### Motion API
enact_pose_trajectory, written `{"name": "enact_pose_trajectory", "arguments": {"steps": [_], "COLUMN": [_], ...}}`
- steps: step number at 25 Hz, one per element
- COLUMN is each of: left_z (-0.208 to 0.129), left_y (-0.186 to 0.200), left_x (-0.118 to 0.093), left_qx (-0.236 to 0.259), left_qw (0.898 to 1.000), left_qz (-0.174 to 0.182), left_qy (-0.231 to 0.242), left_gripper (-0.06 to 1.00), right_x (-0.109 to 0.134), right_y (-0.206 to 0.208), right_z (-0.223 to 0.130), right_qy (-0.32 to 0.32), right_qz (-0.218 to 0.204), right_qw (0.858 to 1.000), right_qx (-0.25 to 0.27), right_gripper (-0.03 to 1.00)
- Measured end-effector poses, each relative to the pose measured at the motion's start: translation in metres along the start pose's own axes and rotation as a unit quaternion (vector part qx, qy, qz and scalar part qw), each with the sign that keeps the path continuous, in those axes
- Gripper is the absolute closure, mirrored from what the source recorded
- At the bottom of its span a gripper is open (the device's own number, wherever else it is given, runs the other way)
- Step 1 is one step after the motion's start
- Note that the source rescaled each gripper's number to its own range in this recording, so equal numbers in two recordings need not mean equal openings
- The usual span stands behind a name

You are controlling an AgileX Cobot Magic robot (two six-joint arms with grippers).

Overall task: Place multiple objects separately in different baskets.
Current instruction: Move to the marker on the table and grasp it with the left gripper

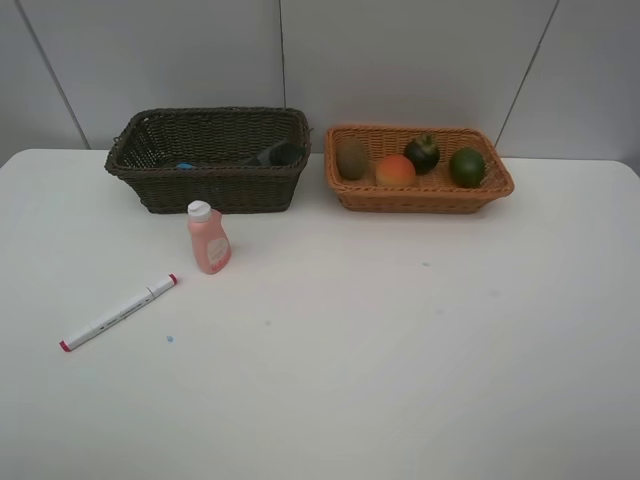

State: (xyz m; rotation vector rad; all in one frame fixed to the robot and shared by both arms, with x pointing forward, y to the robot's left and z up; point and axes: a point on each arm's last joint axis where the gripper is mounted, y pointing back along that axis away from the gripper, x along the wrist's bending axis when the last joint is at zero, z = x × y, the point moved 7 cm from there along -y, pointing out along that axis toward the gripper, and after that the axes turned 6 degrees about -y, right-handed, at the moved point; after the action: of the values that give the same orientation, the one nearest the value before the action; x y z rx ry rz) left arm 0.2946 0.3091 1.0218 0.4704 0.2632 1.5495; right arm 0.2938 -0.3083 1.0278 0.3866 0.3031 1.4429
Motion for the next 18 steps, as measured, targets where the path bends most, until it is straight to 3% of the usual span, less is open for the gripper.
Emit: {"name": "enact_pose_trajectory", "arguments": {"steps": [18], "left_z": [0.0000], "left_y": [0.0000], "left_x": [0.0000], "left_qx": [0.000], "left_qw": [1.000], "left_qz": [0.000], "left_qy": [0.000], "left_gripper": [-0.06], "right_x": [0.0000], "right_y": [0.0000], "right_z": [0.0000], "right_qy": [0.000], "right_qz": [0.000], "right_qw": [1.000], "right_qx": [0.000], "right_gripper": [-0.02]}}
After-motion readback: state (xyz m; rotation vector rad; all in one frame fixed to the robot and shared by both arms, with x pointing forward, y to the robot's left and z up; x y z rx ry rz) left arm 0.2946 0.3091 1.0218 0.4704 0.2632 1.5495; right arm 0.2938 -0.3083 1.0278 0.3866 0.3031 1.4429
